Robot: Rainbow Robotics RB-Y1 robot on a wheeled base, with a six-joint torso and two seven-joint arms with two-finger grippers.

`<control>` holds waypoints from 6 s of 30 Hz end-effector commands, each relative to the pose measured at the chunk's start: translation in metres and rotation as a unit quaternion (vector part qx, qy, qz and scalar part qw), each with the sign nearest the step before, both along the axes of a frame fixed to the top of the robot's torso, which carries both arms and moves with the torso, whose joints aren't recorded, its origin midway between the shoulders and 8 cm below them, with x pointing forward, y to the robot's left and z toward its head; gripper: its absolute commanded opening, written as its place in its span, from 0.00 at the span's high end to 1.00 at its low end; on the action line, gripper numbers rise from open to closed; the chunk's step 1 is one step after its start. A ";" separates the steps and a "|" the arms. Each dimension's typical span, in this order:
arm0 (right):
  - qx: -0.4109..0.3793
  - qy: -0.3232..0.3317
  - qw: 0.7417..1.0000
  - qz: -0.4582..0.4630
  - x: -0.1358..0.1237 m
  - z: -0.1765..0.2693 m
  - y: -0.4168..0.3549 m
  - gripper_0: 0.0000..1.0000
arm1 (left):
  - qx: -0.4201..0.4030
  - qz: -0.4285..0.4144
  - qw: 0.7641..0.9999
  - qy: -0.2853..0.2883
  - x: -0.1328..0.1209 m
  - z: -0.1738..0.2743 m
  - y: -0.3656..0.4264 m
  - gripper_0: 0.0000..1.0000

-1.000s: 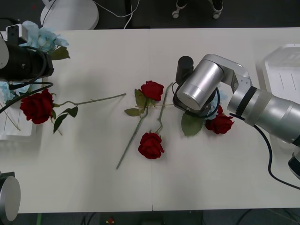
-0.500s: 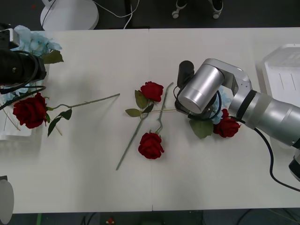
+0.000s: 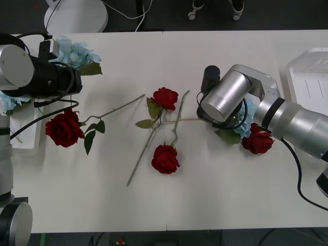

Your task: Put the red flowers into the right box and the blue flowers into the left box

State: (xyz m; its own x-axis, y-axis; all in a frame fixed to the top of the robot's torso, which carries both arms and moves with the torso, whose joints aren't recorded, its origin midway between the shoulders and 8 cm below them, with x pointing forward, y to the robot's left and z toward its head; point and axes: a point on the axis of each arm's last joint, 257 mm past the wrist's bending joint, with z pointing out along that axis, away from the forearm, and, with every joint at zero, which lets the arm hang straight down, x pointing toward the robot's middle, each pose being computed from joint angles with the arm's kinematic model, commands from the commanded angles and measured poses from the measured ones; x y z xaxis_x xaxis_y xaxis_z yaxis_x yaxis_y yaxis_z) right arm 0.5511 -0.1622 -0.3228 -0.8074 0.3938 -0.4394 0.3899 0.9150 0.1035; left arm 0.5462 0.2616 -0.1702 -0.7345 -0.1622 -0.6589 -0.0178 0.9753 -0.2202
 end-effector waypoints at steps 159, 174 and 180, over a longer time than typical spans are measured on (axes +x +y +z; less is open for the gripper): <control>0.245 -0.074 0.907 -0.333 0.027 0.031 0.017 0.00 | 0.148 0.235 0.961 -0.005 0.013 0.020 0.376 0.57; 0.234 -0.064 0.909 -0.338 0.026 0.018 0.006 0.60 | 0.112 0.195 0.974 -0.013 0.016 0.063 0.338 0.28; 0.234 -0.064 0.910 -0.337 0.029 0.016 0.002 1.00 | 0.085 0.154 0.984 -0.017 0.007 0.096 0.298 0.28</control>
State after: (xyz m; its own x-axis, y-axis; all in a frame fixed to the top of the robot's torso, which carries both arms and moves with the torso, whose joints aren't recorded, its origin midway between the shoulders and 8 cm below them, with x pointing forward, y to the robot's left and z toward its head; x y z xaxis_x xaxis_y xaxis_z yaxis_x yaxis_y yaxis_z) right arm 0.5709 -0.1829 -0.3194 -0.2178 0.9607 -0.1719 0.8326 0.2748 0.4810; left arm 0.5524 0.5561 -0.1351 -0.6751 -0.3501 -0.6494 -0.3721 0.9216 -0.1102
